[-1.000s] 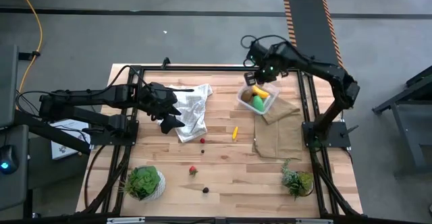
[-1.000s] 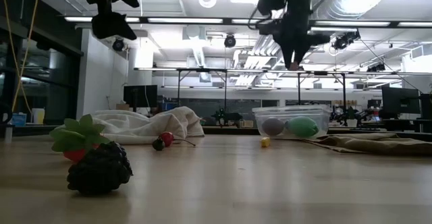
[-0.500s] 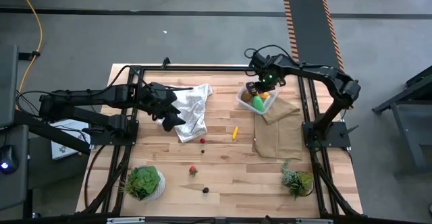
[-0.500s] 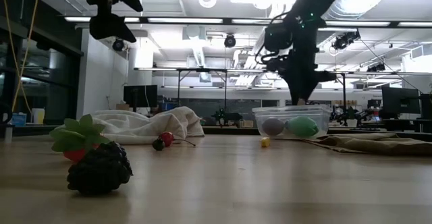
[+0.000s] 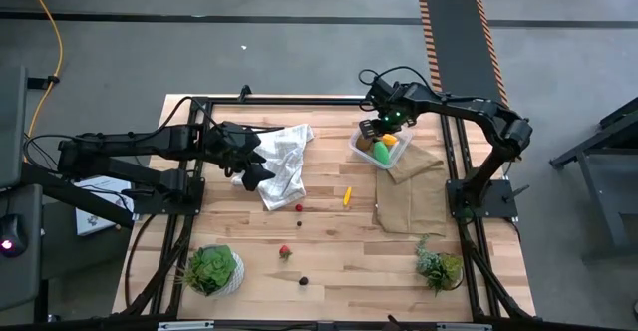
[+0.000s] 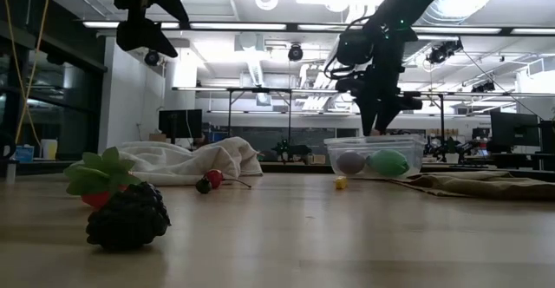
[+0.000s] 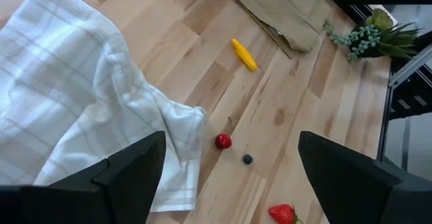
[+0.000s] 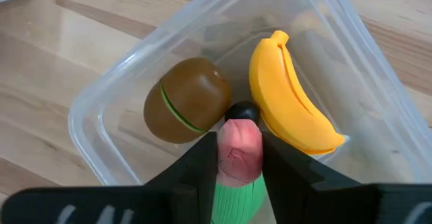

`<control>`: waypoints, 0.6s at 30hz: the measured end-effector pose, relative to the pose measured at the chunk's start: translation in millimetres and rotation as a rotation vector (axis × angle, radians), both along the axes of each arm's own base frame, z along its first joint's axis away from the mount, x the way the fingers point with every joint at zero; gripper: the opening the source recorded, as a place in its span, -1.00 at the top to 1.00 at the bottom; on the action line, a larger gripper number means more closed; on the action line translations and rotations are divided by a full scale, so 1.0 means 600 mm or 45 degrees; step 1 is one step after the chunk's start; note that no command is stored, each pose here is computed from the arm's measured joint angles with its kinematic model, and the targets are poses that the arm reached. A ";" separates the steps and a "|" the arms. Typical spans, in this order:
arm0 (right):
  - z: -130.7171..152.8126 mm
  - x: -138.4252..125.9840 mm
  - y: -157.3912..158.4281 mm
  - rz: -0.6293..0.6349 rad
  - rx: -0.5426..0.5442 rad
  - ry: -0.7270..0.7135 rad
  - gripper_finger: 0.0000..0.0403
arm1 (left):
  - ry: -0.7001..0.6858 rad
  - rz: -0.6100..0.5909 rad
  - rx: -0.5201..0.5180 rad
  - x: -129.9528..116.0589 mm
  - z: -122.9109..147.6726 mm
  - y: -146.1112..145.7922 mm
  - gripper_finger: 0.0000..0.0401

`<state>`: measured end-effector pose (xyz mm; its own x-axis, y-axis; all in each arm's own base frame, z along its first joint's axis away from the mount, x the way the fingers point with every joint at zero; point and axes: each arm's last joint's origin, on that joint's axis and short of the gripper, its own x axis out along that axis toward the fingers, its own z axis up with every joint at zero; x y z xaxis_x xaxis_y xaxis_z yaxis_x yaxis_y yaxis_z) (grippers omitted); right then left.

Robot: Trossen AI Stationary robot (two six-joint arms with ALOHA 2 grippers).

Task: Pick and placing Produce into tupperware
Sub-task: Put the pink peach into the transparent bin, then put the yellow corn into the transparent bin

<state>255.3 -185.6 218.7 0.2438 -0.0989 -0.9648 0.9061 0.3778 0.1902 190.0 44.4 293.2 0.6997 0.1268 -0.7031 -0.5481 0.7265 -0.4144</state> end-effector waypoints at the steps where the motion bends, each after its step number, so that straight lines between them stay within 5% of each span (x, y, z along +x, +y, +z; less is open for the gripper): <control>1: 0.000 0.000 0.000 0.000 0.000 0.000 0.45 | 0.000 0.000 0.000 0.000 0.000 0.000 -0.64; 13: 0.001 0.004 -0.002 0.016 -0.026 -0.024 0.32 | 0.008 0.020 0.039 0.000 0.000 0.002 -0.64; 18: 0.014 0.030 0.012 0.093 -0.019 -0.217 0.32 | 0.009 0.015 0.043 0.000 0.000 0.002 -0.64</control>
<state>273.2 -178.2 227.4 0.4107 -0.0889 -0.9074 0.8313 0.4453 0.3326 189.8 45.3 293.2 0.6931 0.1589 -0.7031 -0.5594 0.7338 -0.3856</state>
